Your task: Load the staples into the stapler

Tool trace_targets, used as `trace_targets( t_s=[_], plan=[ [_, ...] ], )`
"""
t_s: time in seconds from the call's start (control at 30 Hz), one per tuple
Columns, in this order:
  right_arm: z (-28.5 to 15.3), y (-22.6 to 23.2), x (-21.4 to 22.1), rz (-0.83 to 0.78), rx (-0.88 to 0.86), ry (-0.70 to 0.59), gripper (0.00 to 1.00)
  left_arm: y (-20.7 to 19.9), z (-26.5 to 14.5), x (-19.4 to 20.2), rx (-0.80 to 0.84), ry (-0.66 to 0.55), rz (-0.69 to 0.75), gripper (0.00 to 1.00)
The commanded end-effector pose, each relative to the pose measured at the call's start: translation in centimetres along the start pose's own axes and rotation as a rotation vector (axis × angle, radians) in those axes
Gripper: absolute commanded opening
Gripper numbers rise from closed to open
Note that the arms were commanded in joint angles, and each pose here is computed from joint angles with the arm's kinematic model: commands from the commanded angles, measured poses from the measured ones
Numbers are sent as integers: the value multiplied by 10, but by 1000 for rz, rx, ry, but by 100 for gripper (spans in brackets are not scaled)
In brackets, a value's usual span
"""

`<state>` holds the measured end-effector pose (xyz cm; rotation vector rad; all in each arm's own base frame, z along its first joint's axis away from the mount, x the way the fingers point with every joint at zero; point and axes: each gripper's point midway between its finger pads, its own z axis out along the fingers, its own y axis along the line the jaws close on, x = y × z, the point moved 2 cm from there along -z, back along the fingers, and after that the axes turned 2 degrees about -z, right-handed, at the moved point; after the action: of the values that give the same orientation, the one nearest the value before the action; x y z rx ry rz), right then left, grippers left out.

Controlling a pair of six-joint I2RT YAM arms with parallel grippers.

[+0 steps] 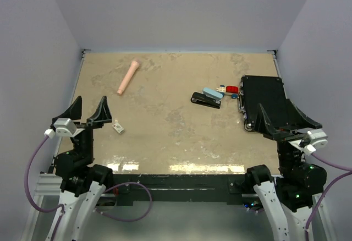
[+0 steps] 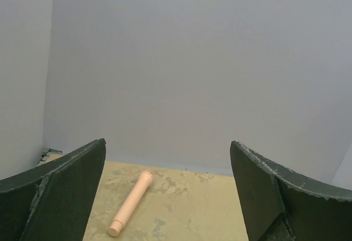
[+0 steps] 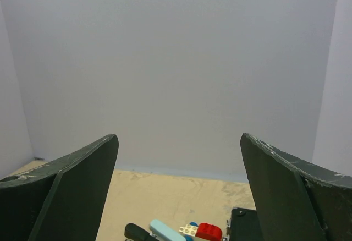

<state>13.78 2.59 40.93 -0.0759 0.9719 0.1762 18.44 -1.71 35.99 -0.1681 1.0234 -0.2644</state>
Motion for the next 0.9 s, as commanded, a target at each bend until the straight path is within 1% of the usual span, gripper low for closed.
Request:
trace_targets(
  t_s=[0.0,0.07,0.13,0.17,0.27,0.3,0.37,0.4,0.47,0.5,0.53,0.57,0.6,0.63,0.67,0.73,0.77,0.87],
  plan=[
    [0,-4,-7,0,24,-25,98,1,6,2,-24,14,-28,100],
    [1,-3,-7,8,24,-25,99,0,9,8,-30,43,-52,100],
    [1,-3,-6,16,23,-27,99,0,15,22,-47,114,-61,100],
    [1,-2,-6,18,18,-27,99,-1,20,34,-62,179,-70,100],
    [1,-1,-5,29,12,-25,99,-3,33,52,-103,313,-79,100],
    [0,0,-5,36,10,-25,99,3,27,70,-142,414,-62,100],
    [0,1,-5,42,7,-28,99,6,31,88,-201,518,-67,100],
    [-1,1,-6,47,2,-31,99,12,23,102,-245,598,-49,100],
    [-1,2,-6,53,-3,-36,99,16,20,122,-298,706,-44,100],
    [-1,3,-5,57,-3,-34,99,23,9,135,-345,781,-25,100],
    [-1,3,-5,60,-4,-32,99,26,4,142,-384,815,-41,100],
    [-1,3,-5,65,-7,-31,99,32,-7,158,-428,890,-23,100],
    [-1,4,-6,68,-7,-32,98,36,-13,165,-469,918,-20,100],
    [-1,4,-4,70,-8,-26,99,38,-18,173,-506,944,-45,100],
    [-1,4,-4,69,-7,-25,99,42,-30,187,-543,1011,-31,100],
    [-1,4,-3,76,-7,-20,99,46,-41,199,-612,1062,-54,100],
    [-1,4,-2,80,-7,-18,99,50,-53,210,-645,1119,-36,100],
    [-2,5,-2,82,-11,-18,99,57,-71,227,-716,1168,-36,100]
  ],
)
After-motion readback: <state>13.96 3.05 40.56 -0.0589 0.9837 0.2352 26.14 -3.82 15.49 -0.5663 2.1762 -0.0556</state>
